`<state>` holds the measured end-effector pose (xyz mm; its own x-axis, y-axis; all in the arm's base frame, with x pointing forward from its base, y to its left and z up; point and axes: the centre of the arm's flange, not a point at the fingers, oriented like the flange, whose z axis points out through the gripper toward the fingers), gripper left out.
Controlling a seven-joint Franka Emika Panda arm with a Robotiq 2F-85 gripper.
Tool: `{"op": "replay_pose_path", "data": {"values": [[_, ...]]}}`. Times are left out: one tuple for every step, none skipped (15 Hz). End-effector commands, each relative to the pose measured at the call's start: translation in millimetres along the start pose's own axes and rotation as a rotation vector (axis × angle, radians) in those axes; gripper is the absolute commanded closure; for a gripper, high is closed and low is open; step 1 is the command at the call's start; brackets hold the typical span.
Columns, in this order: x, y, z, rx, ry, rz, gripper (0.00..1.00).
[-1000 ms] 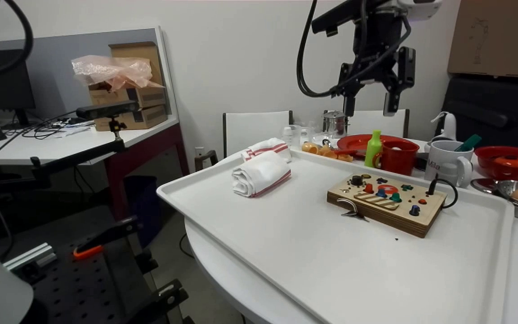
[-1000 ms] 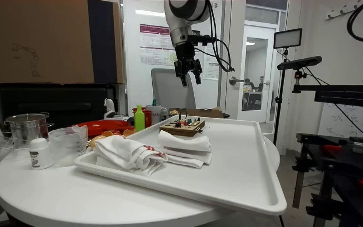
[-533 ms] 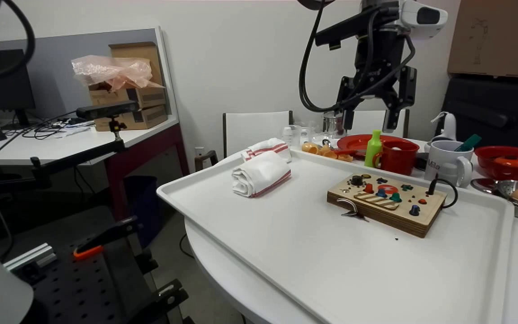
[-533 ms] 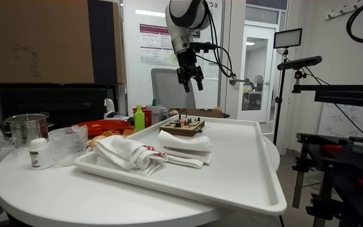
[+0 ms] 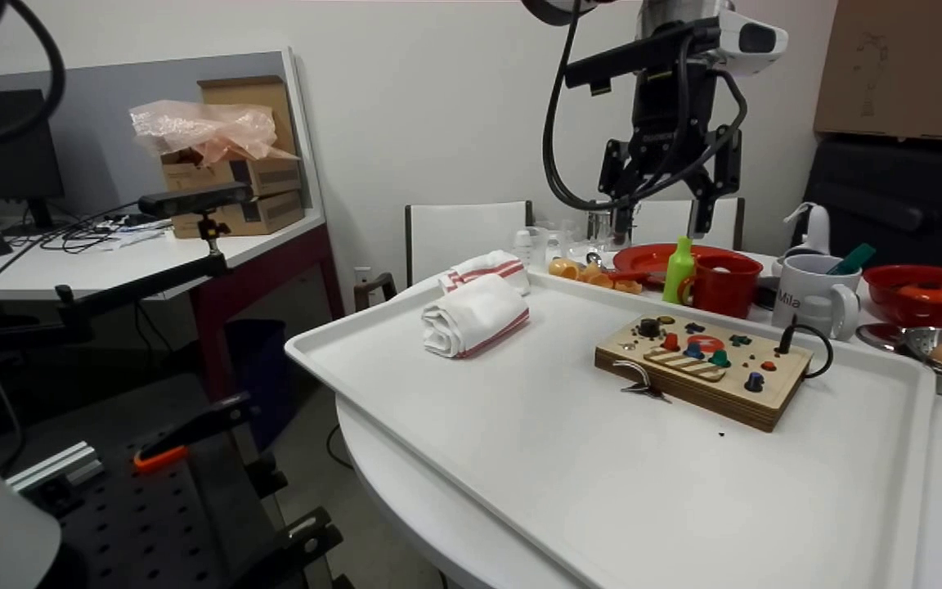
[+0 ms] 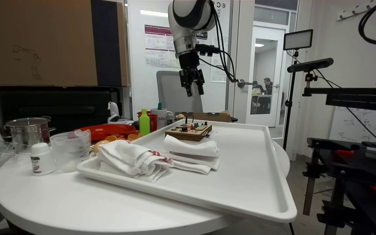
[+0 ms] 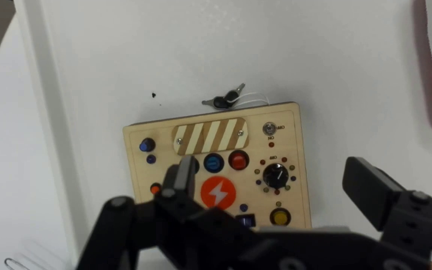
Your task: Switch on the switch on the board
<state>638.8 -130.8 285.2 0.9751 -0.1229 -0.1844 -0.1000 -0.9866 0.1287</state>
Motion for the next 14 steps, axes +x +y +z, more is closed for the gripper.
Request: {"op": "replay_pose_path", "data": {"values": [[9, 3, 10, 0.027, 0.046, -0.057, 0.0], [12, 5, 14, 0.035, 0.047, -0.062, 0.0], [16, 7, 21, 0.04, 0.055, -0.069, 0.0], [19, 9, 26, 0.048, 0.061, -0.077, 0.0], [24, 12, 31, 0.057, 0.068, -0.086, 0.0], [27, 13, 35, 0.06, 0.073, -0.094, 0.0], [30, 12, 38, 0.065, 0.085, -0.112, 0.0], [33, 11, 41, 0.064, 0.102, -0.134, 0.0], [36, 8, 42, 0.065, 0.123, -0.16, 0.0], [40, 5, 41, 0.068, 0.144, -0.184, 0.0], [44, 1, 41, 0.071, 0.156, -0.203, 0.0], [47, -3, 40, 0.072, 0.165, -0.222, 0.0], [50, -7, 39, 0.071, 0.167, -0.239, 0.0], [53, -12, 40, 0.071, 0.163, -0.254, 0.0]]}}
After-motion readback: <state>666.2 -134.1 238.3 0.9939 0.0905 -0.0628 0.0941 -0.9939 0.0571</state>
